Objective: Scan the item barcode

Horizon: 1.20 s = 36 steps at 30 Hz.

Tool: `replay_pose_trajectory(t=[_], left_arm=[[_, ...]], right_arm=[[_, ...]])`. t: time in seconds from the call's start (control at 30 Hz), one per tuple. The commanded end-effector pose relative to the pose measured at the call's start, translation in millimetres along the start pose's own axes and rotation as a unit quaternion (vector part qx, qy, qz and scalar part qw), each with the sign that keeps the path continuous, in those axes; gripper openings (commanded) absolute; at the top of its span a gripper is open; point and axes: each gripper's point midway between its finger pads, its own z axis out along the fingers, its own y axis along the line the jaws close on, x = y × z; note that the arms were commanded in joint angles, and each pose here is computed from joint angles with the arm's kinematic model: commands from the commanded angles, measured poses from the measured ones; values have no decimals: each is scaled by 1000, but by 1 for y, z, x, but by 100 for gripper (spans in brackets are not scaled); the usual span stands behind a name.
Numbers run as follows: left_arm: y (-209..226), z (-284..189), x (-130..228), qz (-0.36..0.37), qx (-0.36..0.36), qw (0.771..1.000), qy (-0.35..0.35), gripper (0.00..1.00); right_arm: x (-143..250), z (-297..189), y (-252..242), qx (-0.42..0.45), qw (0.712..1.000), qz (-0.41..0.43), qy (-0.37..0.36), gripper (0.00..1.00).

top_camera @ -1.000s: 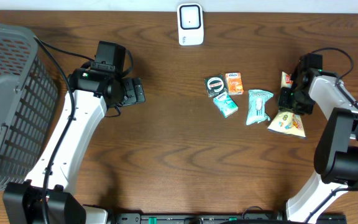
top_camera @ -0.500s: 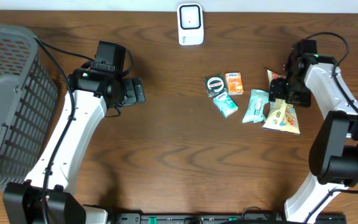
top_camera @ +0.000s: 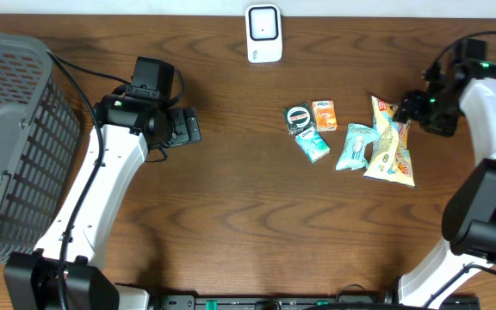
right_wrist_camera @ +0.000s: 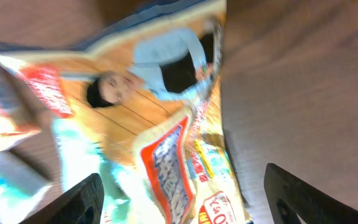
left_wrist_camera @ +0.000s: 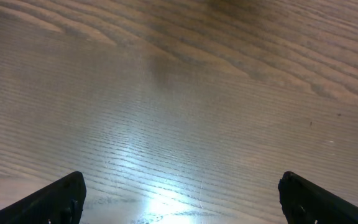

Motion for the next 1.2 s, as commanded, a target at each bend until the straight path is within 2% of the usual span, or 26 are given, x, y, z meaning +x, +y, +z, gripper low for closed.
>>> replay_pose_trajectory(t=[0.0,0.07,0.1,0.6,0.67,0.83,1.03,1.1,1.17], left_arm=[[4,-1,-2,1,-7,1000,-1,98],[4,-1,-2,1,-7,1000,-1,98],[4,-1,-2,1,-7,1000,-1,97],[4,-1,-2,1,-7,1000,-1,98],[4,-1,-2,1,-7,1000,-1,98],[4,-1,-2,1,-7,1000,-1,98],[4,-1,-2,1,-7,1000,-1,98],[4,-1,-2,1,-7,1000,-1,98],[4,-1,-2,1,-7,1000,-1,98]], right_arm=[[1,-17,10,-98,995,-5,-3,58],[6,-17,-3,-82,997,8,6,39],[8,-15,-5,-82,997,11,10,34],[52,69,6,-101,994,24,26,31],[57,78,6,-101,994,27,25,29],[53,74,0,-88,995,52,23,24],[35,37,0,-86,993,72,32,24],[29,23,3,-86,993,69,31,20],[24,14,7,-87,994,58,28,3]])
